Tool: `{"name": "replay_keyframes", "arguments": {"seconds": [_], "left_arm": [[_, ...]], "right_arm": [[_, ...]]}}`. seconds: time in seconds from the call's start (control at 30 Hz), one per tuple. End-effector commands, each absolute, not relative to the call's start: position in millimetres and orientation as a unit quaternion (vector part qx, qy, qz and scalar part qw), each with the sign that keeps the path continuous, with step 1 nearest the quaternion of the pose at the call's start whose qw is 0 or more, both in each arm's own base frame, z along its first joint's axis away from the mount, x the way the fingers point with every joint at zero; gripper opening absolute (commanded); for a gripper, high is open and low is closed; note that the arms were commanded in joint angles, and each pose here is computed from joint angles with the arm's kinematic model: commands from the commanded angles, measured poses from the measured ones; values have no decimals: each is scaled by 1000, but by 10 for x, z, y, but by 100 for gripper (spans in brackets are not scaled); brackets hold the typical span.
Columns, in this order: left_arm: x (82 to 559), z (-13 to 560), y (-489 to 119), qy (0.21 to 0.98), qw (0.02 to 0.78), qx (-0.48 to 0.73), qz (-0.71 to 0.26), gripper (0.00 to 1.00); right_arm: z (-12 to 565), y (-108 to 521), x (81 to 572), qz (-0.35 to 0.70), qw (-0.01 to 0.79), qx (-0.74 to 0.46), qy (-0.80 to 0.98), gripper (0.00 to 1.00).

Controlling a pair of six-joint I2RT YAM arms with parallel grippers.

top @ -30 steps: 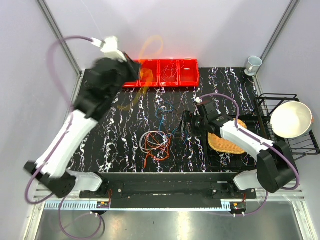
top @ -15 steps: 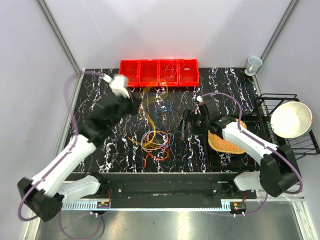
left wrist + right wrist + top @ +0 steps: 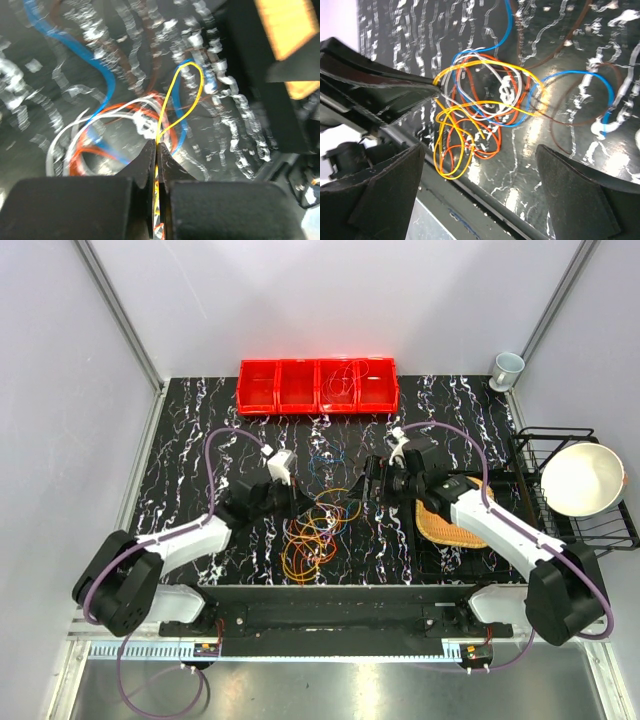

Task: Untangle the cables

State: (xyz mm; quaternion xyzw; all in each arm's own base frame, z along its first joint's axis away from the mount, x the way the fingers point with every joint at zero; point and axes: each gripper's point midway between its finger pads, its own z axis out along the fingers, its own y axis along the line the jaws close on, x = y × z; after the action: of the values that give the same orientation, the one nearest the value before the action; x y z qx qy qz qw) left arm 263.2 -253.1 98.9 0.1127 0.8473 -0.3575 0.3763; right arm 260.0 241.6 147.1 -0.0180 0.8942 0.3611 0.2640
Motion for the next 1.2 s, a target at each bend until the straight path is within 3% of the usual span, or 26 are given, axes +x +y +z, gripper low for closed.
{"name": "replay_keyframes", "arguments": {"seconds": [0.0,0.13,0.37,0.77,1.17], "left_arm": [[2563,1329,-2856,758,421,173,-468,0],[2447,1378,-2928,729,394,201,-523,0],[2508,1373,-2833,723,398,177,-536,0],[2514,1405,-2772,711,396,166,-556,0],[2513,1394,-2760,709,390,162,-565,0]], "right_arm": [[1657,2641,2590,420,273,-61,863,97],[1685,2668,2622,421,280,-80,859,94],[1388,2407,2670,338,288,-65,894,88],[1031,2334,2562,320,259,-65,909,76],[1071,2307,2630,313,285,-68,903,76]]}}
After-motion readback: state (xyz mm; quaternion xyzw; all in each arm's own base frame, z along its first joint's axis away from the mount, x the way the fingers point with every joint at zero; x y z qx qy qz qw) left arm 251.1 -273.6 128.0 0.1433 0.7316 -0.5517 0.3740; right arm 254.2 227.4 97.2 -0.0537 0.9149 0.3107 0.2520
